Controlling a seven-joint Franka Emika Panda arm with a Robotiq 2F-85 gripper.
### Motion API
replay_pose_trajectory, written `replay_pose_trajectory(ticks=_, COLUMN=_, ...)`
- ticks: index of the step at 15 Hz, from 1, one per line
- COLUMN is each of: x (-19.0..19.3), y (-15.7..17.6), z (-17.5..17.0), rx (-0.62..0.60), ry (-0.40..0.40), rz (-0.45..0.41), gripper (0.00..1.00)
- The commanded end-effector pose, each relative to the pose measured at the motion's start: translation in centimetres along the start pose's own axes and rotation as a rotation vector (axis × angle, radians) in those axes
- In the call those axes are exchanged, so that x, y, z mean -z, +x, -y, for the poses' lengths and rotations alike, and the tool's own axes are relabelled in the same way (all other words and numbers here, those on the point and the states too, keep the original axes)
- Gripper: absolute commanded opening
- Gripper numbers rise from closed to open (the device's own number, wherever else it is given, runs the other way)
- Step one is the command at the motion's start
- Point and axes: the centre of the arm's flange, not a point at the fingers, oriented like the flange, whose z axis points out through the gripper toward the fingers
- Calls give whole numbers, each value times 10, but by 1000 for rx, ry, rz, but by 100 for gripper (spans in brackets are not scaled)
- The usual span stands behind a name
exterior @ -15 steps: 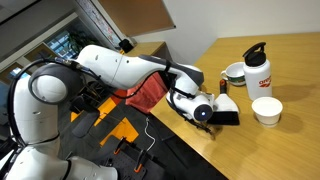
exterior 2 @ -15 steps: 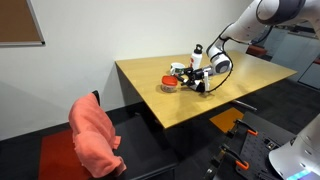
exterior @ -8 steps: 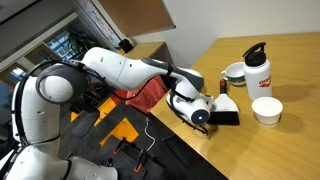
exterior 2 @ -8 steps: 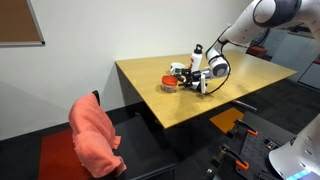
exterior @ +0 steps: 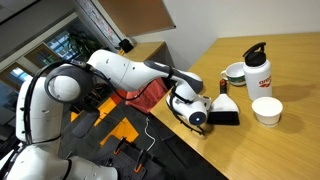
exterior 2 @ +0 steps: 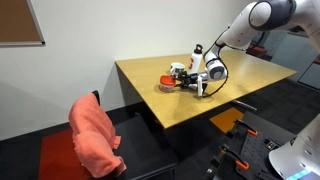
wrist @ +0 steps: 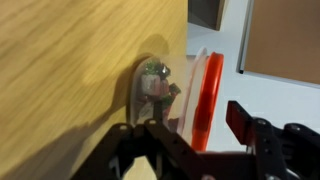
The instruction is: Move the small plastic container slightly up the table
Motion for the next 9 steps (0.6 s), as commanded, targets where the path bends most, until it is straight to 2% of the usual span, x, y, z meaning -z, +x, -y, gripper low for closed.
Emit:
replay_pose_trajectory(ticks=1, x=-5, y=3, z=4, rx=17, ry=16, rz=-8, gripper=36)
replay_pose_trajectory(ticks=4, x=-5, y=4, z=8, rx=25, ry=13, rz=-5, gripper=12)
replay_pose_trajectory(ticks=6, x=-9, y=5, z=12, rx=32, ry=9, rz=-3, gripper=1)
replay_pose_trajectory(ticks=9, x=-17, y=10, z=21, rx=52, ry=2, rz=-5, gripper=5)
